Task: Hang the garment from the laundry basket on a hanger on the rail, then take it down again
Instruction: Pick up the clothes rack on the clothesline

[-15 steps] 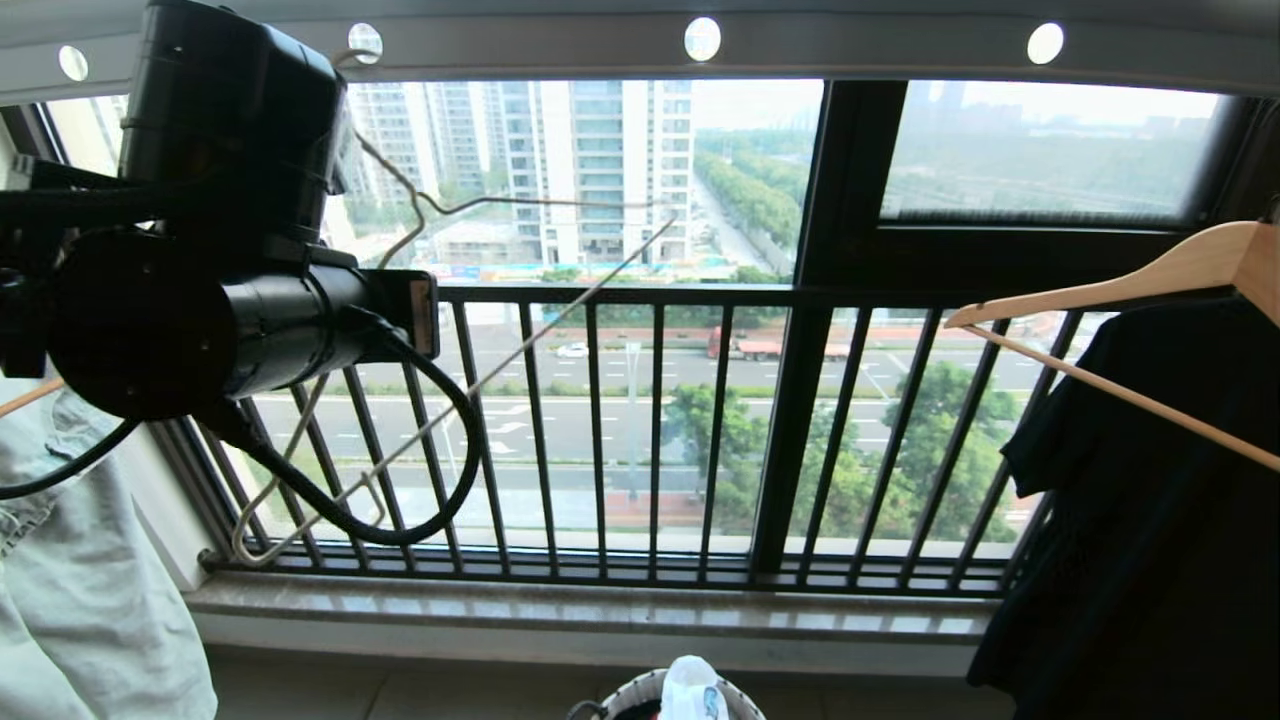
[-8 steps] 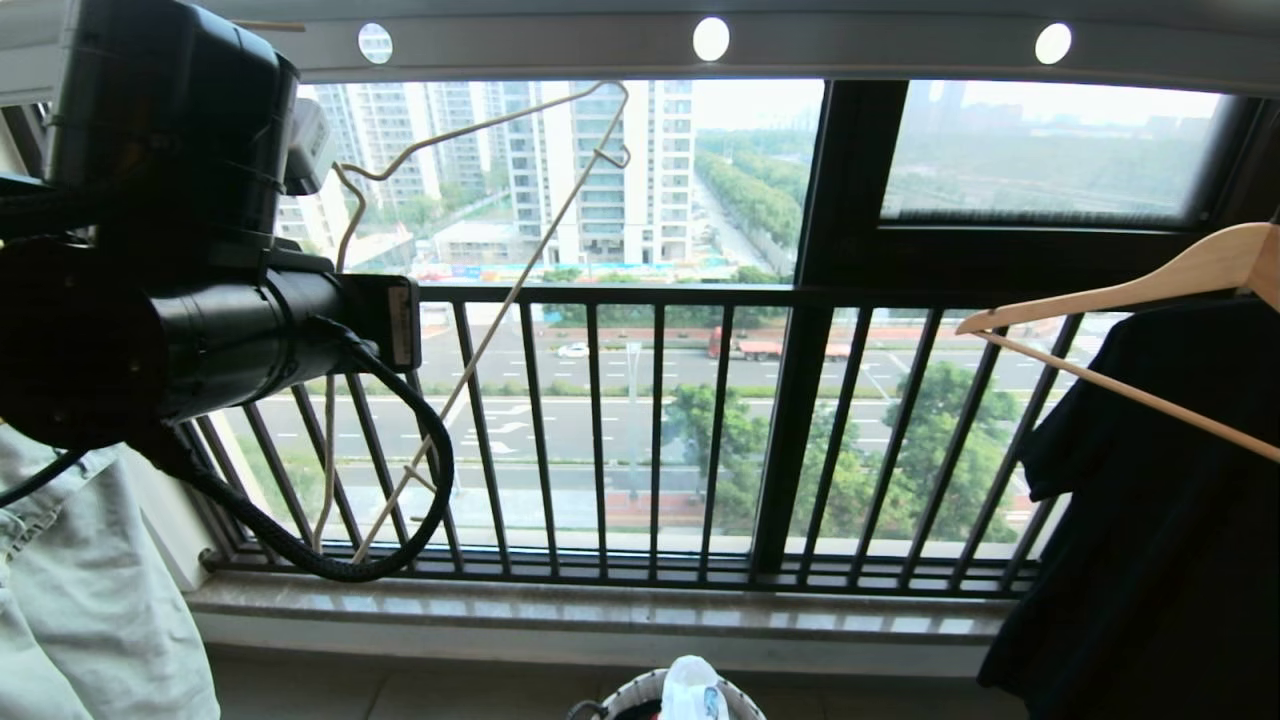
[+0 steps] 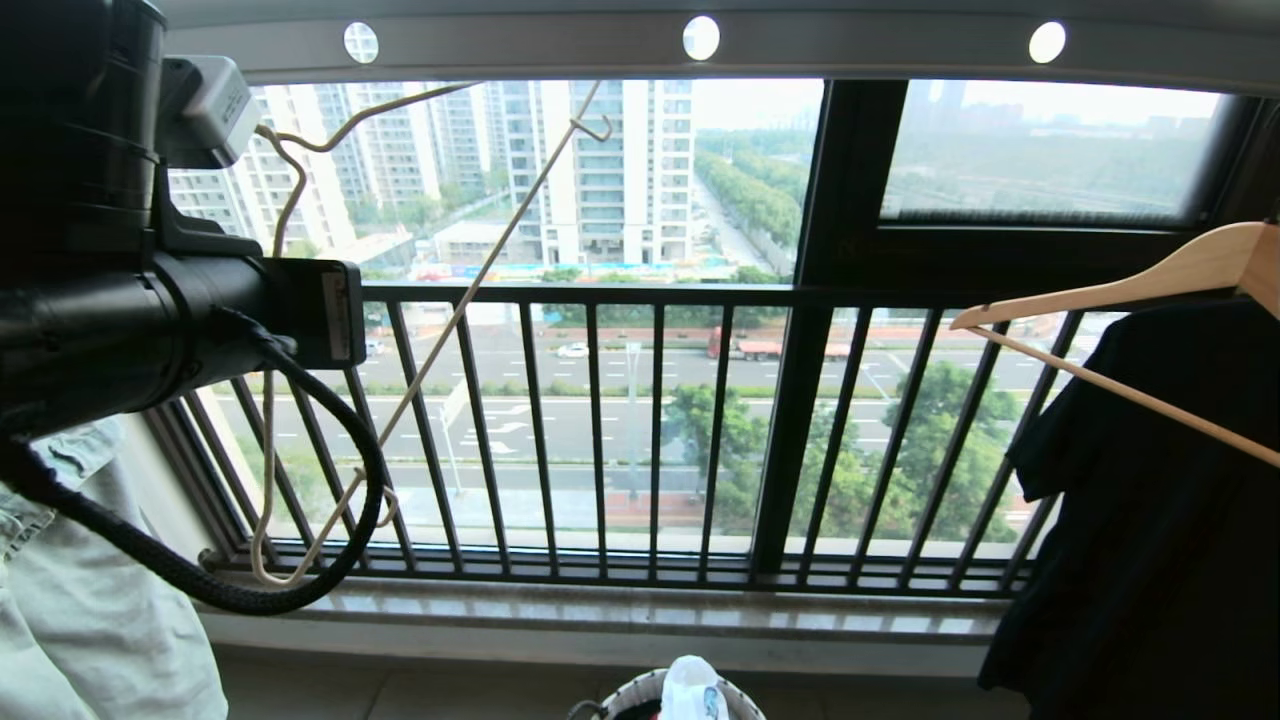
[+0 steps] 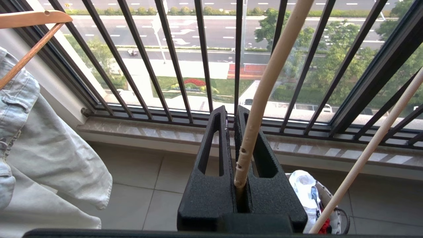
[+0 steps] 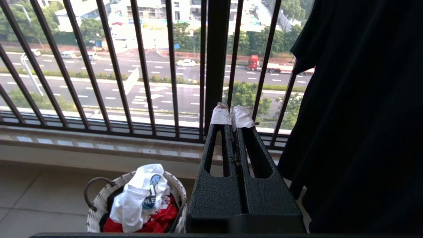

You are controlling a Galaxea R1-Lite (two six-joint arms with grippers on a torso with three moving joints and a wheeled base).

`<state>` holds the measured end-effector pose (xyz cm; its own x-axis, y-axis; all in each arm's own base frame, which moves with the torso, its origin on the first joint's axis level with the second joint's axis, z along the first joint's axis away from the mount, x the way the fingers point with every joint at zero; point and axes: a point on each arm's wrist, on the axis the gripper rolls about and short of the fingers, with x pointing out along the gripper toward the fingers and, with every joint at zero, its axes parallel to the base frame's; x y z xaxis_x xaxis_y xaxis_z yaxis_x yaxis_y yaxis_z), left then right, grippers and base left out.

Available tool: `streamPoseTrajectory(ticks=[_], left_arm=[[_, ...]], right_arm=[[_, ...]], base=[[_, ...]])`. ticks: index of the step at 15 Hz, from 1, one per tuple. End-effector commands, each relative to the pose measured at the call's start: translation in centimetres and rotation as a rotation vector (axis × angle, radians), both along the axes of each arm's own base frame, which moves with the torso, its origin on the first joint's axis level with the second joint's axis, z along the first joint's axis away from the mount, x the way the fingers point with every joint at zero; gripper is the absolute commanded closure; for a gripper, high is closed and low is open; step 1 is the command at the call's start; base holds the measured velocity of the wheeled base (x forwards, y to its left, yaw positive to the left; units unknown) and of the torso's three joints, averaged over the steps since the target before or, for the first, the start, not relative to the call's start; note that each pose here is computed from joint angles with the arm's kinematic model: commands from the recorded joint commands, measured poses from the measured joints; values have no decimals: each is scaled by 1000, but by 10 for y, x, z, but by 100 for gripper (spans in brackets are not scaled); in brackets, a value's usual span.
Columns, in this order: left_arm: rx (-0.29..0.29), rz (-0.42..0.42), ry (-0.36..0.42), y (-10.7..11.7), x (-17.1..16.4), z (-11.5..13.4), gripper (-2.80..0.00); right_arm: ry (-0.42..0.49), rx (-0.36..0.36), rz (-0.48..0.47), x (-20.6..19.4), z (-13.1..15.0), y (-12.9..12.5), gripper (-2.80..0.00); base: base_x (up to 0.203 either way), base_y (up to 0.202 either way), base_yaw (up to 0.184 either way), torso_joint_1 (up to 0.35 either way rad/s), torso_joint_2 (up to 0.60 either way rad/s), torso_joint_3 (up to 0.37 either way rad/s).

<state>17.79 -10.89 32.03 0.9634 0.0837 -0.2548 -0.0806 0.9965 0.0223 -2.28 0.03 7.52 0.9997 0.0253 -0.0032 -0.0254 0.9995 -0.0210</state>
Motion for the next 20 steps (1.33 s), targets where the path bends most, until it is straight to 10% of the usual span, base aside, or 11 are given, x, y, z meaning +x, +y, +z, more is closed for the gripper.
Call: streamPoseTrajectory(ticks=[1, 12, 16, 20], left_arm=[[15, -2, -5, 12, -17, -3, 0], [354, -122, 122, 39, -57, -57, 0], [290, -438, 123, 40, -68, -61, 0], [282, -561, 162, 38, -69, -73, 0]], right_arm=[[1, 0, 1, 0, 0, 0, 0], [1, 0, 1, 0, 0, 0, 0], [2, 0, 1, 0, 0, 0, 0], [1, 0, 1, 0, 0, 0, 0]], base=[[0, 0, 0, 0, 0, 0], [0, 0, 0, 0, 0, 0], [0, 0, 0, 0, 0, 0], [0, 0, 0, 0, 0, 0]])
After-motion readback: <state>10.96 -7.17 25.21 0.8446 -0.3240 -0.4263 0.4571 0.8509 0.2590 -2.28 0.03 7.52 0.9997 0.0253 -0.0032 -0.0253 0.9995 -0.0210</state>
